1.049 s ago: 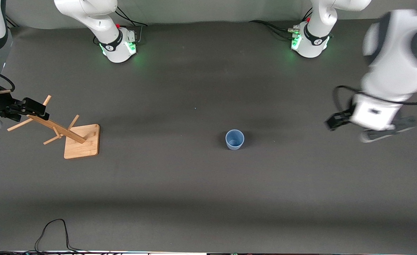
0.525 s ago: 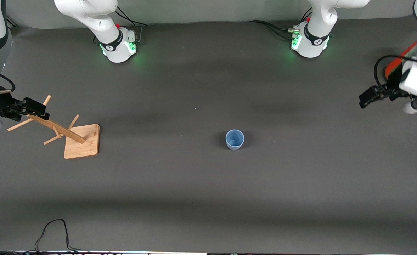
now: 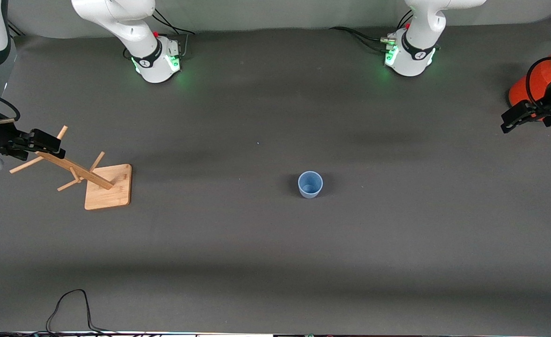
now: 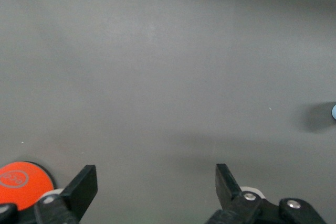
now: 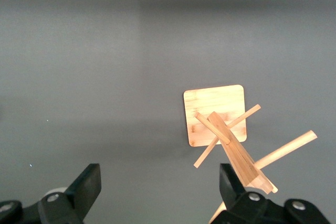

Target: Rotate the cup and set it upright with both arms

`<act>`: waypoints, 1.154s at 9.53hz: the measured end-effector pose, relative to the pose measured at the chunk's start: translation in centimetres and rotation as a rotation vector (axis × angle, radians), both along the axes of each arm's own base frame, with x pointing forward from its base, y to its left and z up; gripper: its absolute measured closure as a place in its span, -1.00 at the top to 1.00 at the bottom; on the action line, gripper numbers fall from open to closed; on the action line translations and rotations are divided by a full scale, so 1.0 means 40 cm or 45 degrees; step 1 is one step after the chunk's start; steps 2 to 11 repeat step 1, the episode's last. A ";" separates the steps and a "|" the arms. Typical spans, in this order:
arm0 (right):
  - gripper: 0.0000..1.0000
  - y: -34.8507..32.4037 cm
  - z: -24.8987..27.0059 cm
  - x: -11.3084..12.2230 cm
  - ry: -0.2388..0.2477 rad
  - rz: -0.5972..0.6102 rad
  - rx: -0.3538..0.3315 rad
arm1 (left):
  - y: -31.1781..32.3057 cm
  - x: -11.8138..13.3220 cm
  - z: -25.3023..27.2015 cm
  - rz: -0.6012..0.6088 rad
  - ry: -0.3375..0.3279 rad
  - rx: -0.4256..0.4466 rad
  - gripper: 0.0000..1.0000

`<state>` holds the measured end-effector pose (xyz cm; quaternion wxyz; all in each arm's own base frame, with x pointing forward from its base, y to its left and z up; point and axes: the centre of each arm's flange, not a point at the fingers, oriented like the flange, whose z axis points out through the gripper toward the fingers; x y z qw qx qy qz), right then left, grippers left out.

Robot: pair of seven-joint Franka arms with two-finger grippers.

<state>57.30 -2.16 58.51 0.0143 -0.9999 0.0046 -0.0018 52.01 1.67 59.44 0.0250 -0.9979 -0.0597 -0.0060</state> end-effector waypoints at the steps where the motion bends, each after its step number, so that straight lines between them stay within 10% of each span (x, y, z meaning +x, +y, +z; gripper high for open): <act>1: 1.00 0.000 0.000 0.000 0.000 0.001 0.000 | -0.014 0.013 0.005 -0.001 0.019 0.002 1.00; 11: 1.00 0.000 0.000 0.000 0.000 0.001 0.000 | -0.014 0.013 0.005 -0.001 0.019 0.002 1.00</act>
